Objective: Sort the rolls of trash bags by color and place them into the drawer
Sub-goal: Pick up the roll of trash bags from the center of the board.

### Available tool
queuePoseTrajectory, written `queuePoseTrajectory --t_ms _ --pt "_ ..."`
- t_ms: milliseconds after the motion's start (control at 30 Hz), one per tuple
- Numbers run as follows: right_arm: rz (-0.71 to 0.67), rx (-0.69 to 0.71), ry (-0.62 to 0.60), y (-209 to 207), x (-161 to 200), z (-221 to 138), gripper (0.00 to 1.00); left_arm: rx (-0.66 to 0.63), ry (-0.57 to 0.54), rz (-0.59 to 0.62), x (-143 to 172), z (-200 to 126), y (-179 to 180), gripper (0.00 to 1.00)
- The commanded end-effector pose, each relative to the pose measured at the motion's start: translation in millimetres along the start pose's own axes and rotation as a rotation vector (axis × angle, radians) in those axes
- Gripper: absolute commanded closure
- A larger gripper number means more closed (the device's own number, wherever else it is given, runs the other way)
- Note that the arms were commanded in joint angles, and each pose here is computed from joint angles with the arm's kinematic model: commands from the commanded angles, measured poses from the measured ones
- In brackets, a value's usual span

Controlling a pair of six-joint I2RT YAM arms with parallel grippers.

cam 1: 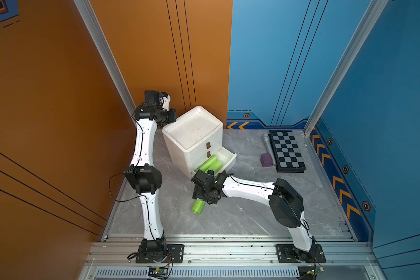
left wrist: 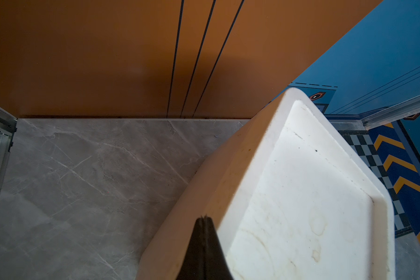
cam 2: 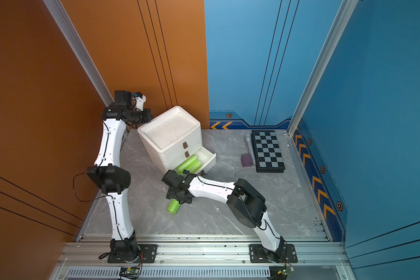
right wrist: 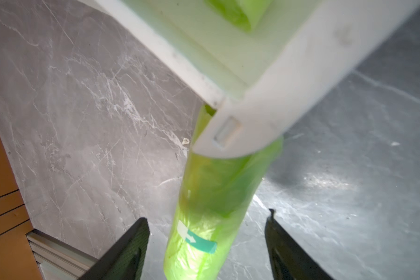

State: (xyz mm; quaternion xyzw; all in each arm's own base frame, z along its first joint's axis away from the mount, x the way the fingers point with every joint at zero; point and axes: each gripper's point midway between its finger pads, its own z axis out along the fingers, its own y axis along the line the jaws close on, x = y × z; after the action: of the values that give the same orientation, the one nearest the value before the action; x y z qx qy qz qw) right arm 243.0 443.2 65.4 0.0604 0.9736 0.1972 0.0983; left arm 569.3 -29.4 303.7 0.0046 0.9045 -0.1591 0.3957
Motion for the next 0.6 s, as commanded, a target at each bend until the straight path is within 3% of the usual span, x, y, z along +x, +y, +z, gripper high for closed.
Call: queuePoseTrajectory --t_ms 0,200,567 --pt "0.030 0.065 0.008 -13 0 18 0.23 0.108 0.233 -0.020 61 24 -30 0.95" --pt "0.060 0.104 0.021 -24 2 36 0.27 0.119 0.225 -0.016 58 21 -32 0.95" --pt "0.046 0.107 0.030 -26 8 35 0.52 0.139 0.235 -0.029 61 21 -35 0.95"
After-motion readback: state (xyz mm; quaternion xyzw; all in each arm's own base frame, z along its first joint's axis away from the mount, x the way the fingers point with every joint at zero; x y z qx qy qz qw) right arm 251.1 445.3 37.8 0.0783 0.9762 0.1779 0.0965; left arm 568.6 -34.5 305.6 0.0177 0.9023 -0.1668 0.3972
